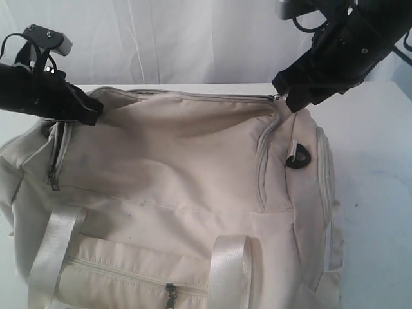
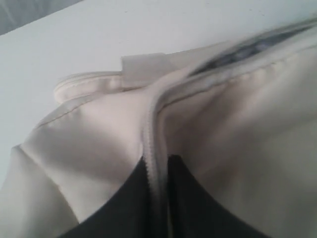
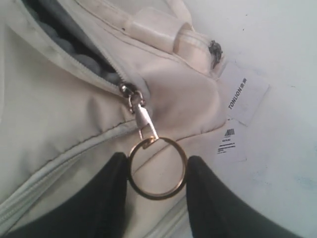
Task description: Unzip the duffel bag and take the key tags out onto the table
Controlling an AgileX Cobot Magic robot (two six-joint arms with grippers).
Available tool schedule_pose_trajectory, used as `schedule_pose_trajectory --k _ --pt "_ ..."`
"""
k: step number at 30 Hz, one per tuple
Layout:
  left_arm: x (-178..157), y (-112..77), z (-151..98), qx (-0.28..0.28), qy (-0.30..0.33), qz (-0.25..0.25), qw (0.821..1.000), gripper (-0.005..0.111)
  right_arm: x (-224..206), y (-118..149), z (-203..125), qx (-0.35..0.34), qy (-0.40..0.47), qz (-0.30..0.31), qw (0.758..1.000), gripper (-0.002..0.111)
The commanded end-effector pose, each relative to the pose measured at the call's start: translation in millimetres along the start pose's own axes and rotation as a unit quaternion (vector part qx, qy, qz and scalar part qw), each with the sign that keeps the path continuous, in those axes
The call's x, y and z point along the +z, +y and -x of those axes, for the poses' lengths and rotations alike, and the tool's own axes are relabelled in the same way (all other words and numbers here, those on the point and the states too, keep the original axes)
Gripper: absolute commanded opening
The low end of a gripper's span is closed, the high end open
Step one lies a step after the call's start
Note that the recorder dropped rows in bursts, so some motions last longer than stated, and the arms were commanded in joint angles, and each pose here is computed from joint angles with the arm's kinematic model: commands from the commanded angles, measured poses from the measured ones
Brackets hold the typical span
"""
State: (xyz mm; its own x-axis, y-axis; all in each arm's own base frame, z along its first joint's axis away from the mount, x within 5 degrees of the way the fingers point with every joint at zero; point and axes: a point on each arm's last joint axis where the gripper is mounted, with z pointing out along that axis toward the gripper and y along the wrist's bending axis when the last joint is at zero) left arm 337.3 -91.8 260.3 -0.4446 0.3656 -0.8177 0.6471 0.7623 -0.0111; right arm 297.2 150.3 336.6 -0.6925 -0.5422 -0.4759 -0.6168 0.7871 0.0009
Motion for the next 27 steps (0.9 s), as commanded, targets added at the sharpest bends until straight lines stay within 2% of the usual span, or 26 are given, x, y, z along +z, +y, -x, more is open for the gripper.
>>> schedule_pose_trajectory --k 1,3,6,8,12,18,24,27 --pt "-19 -15.9 22 0.074 -0.005 -0.081 0.994 0.042 -5 -5 -1 0.001 -0.009 -0.014 1.000 0.000" --pt "-26 -18.2 31 0.088 -0.015 -0.088 0.992 0.055 -5 -5 0 0.001 -0.017 -0.016 1.000 0.000" --pt "-33 -24.2 44 0.109 -0.034 -0.094 0.989 0.062 -5 -6 3 0.002 -0.028 -0.018 0.999 0.000" --pt "-33 -31.3 53 0.133 -0.045 -0.100 0.985 0.061 -5 -6 4 0.003 -0.034 -0.017 0.999 0.000" --pt "-23 -61.4 73 0.205 -0.074 -0.103 0.970 0.061 -5 -5 5 0.005 -0.039 -0.015 0.999 0.000" --pt "2 -98.1 97 0.258 -0.103 -0.085 0.957 0.061 -5 -5 3 0.003 -0.032 -0.014 0.999 0.000" --pt "36 -124.8 102 0.336 -0.108 -0.110 0.929 0.061 -5 -5 3 0.003 -0.032 -0.014 0.999 0.000" --pt "58 -132.3 99 0.345 -0.103 -0.096 0.928 0.061 -5 -5 3 0.004 -0.032 -0.013 0.999 0.000"
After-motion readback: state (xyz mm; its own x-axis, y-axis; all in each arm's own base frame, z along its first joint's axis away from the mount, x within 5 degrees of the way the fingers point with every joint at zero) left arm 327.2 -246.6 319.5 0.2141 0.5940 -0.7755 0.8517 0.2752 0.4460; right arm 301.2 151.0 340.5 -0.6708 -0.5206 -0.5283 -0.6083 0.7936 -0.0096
